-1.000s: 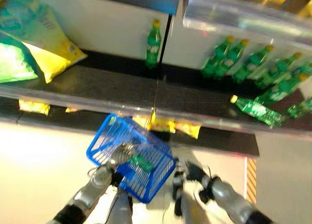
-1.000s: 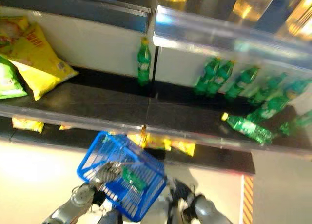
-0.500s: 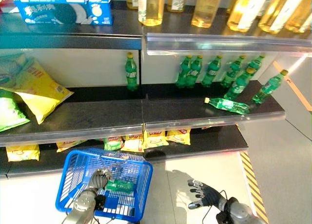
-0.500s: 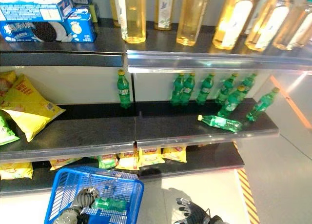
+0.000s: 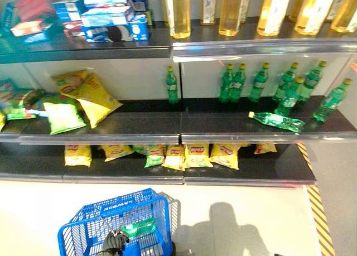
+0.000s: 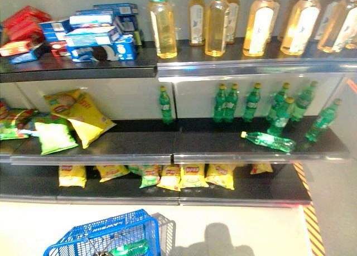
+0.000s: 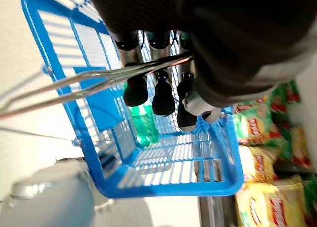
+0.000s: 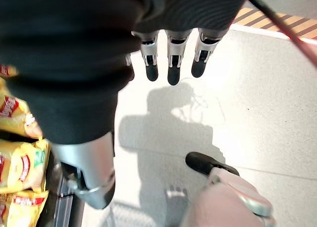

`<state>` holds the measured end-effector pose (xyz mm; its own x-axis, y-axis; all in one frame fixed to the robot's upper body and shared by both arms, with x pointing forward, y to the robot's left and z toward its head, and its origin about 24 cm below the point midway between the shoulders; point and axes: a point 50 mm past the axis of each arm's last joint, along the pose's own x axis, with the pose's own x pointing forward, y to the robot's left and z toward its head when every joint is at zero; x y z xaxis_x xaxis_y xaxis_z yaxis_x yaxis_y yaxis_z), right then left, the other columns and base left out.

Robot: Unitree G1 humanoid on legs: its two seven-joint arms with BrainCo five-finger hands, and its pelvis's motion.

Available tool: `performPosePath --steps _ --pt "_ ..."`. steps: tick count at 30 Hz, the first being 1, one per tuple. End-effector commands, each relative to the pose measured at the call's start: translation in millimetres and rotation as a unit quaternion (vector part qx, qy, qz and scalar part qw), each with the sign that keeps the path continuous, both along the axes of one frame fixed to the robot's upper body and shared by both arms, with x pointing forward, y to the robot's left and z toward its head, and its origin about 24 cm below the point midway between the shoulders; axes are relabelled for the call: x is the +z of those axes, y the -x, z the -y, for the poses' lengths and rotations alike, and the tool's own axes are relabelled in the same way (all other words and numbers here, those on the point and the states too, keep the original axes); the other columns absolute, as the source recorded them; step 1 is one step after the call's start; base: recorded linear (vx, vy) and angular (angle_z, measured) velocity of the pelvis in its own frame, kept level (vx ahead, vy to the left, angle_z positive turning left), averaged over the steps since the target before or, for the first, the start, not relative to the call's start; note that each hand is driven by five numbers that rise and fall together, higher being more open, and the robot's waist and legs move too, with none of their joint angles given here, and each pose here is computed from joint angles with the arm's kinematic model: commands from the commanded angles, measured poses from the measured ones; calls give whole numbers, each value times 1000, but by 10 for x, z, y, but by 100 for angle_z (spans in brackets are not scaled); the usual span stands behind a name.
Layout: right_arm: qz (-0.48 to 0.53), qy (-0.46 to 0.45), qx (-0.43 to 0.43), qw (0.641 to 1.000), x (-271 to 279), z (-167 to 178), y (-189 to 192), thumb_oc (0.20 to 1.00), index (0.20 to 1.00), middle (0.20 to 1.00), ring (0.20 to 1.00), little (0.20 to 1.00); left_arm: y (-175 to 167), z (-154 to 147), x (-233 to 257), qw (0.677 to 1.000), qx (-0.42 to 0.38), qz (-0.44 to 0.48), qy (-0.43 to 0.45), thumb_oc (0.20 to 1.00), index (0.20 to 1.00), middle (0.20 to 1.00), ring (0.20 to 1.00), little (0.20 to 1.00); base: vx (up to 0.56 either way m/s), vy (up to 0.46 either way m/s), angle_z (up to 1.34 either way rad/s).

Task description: Pick up the snacks into the basket

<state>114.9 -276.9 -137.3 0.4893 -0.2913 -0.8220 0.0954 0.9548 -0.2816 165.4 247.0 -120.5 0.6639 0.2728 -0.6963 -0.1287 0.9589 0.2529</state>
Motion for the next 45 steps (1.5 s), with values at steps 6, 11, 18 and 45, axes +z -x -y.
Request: performPosePath --steps 6,11,18,45 --pt "47 15 -102 994 95 195 -72 1000 1000 1000 1000 1000 -192 -250 269 996 0 72 -51 200 200 200 200 200 65 395 79" --pt "47 16 -198 979 71 295 137 1000 1000 1000 1000 1000 -284 -169 331 994 -29 93 -42 200 200 200 200 200 232 577 51" --pt "23 -19 -194 981 -32 140 222 1000 1000 1000 1000 1000 -316 -19 336 991 -91 91 -34 200 200 200 200 200 327 560 35" --pt "38 -3 -96 995 33 116 113 1000 1000 1000 1000 1000 -111 123 188 989 -137 49 -35 200 200 200 200 200 443 3 79"
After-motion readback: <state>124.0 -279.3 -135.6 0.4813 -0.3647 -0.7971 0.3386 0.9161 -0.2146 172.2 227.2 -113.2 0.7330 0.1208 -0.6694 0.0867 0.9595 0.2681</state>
